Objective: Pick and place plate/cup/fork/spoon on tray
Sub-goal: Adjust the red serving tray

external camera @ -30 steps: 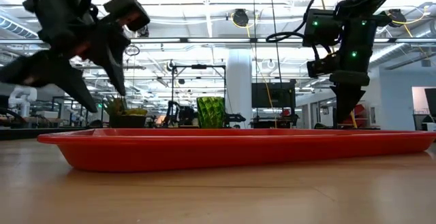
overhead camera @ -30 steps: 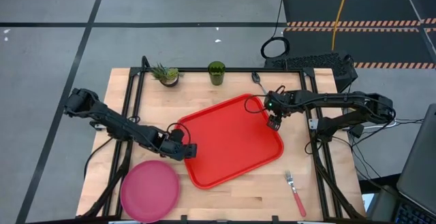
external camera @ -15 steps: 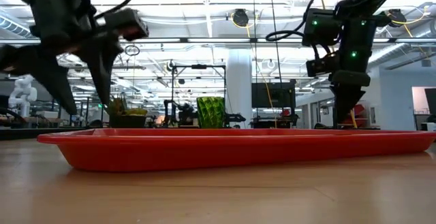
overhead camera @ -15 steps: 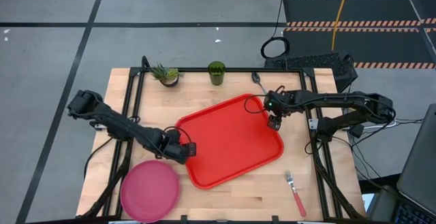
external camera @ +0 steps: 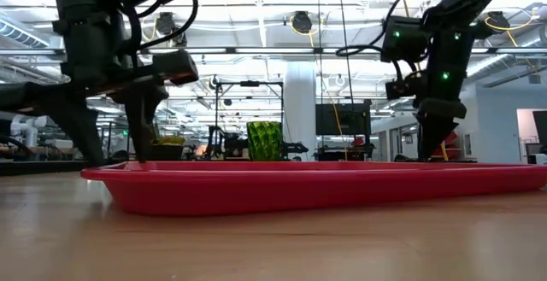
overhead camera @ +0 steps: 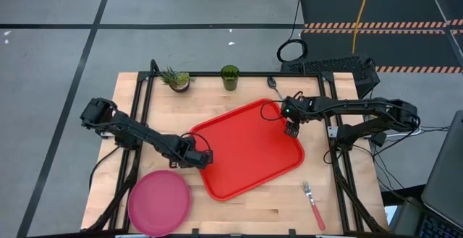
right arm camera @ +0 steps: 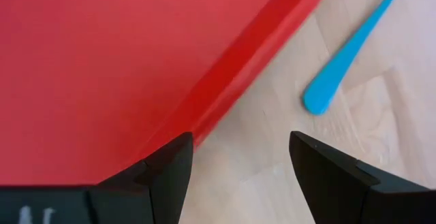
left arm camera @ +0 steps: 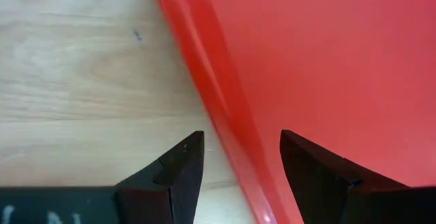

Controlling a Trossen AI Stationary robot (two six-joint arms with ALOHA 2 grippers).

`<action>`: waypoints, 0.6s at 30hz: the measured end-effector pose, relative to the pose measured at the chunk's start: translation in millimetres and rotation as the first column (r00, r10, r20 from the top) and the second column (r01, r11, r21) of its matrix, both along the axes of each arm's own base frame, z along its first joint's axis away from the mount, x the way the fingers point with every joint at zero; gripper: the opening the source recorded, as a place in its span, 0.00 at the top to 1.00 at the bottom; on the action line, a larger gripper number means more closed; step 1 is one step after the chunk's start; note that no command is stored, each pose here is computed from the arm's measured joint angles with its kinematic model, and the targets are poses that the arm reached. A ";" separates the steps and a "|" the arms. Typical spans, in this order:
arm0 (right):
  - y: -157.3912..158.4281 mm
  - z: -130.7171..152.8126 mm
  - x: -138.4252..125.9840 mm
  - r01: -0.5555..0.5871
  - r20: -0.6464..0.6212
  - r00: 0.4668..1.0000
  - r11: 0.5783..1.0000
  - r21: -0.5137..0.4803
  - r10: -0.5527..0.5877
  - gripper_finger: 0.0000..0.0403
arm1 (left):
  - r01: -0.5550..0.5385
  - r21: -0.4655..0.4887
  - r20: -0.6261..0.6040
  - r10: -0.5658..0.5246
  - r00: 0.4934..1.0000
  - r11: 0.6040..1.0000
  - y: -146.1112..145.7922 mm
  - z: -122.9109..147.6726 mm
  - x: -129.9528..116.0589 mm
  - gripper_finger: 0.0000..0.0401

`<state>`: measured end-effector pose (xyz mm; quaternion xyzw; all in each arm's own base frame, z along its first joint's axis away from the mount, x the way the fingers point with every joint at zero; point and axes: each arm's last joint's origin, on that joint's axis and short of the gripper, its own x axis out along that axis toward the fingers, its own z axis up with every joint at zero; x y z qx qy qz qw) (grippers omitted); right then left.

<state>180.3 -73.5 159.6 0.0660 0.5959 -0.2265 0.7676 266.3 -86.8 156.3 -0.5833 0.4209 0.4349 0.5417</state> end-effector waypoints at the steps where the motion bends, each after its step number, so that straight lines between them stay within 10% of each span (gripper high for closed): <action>1: -0.7 -2.2 -1.8 0.009 -0.004 1.000 1.000 0.002 -0.009 0.41 | 0.001 0.001 -0.003 -0.001 1.000 1.000 -0.1 -0.6 -0.2 0.51; 18: -5.5 -1.8 1.1 0.106 0.073 0.992 0.994 0.013 -0.106 0.41 | 0.046 0.050 -0.007 -0.046 0.999 0.998 2.3 -1.0 -0.8 0.51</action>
